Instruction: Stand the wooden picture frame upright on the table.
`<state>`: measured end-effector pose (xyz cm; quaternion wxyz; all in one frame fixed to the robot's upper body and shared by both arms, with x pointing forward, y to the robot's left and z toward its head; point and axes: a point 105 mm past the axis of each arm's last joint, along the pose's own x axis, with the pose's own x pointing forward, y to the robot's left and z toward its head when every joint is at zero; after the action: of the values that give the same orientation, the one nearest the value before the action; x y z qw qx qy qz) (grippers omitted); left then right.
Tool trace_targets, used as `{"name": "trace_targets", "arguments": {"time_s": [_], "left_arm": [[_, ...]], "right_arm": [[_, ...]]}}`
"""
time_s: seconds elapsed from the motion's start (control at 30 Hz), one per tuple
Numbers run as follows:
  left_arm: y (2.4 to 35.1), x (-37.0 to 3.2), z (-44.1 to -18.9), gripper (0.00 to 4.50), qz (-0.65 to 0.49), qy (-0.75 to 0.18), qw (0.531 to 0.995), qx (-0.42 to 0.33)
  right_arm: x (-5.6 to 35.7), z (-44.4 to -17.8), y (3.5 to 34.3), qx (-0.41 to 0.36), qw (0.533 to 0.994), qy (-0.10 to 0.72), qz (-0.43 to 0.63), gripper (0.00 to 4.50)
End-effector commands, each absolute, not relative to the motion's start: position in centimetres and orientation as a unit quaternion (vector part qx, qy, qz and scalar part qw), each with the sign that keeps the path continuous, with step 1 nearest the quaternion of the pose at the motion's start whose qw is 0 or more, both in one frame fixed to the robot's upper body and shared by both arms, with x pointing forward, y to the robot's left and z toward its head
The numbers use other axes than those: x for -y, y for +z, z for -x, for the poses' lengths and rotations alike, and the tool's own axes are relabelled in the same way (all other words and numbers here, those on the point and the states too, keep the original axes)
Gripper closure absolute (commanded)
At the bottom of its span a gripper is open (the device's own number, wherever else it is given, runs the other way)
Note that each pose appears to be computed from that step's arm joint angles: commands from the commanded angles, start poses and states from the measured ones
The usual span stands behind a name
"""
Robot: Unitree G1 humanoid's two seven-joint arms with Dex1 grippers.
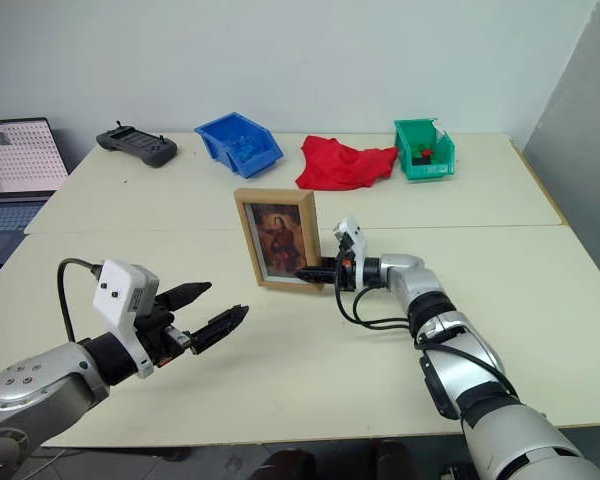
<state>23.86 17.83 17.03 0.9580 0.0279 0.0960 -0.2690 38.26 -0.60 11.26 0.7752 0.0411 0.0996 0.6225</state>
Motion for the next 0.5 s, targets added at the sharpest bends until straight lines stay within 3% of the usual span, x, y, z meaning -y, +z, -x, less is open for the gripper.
{"name": "trace_targets", "arguments": {"time_s": [0.03, 0.17, 0.2, 0.27, 0.5], "left_arm": [[17.4, -17.8, -23.7, 0.00, -0.024, -0.275, 0.958, -0.077], [17.0, -17.3, -23.6, 0.00, -0.025, -0.289, 0.953, -0.083], [17.0, -17.2, -23.7, 0.00, -0.025, -0.292, 0.952, -0.084], [17.0, -17.2, -23.8, 0.00, -0.029, -0.297, 0.950, -0.085], [17.0, -17.8, -24.7, 0.00, -0.038, -0.307, 0.947, -0.090]], "right_arm": [[0.6, -38.2, 10.9, -0.070, 0.783, 0.617, -0.033, 3.21], [0.8, -37.5, 9.2, -0.078, 0.784, 0.615, -0.023, 3.21], [1.0, -37.4, 8.9, -0.080, 0.786, 0.613, -0.018, 2.50], [1.3, -37.2, 8.4, -0.083, 0.785, 0.614, -0.005, 2.20], [4.3, -37.6, 8.4, -0.081, 0.794, 0.601, 0.044, 0.49]]}}
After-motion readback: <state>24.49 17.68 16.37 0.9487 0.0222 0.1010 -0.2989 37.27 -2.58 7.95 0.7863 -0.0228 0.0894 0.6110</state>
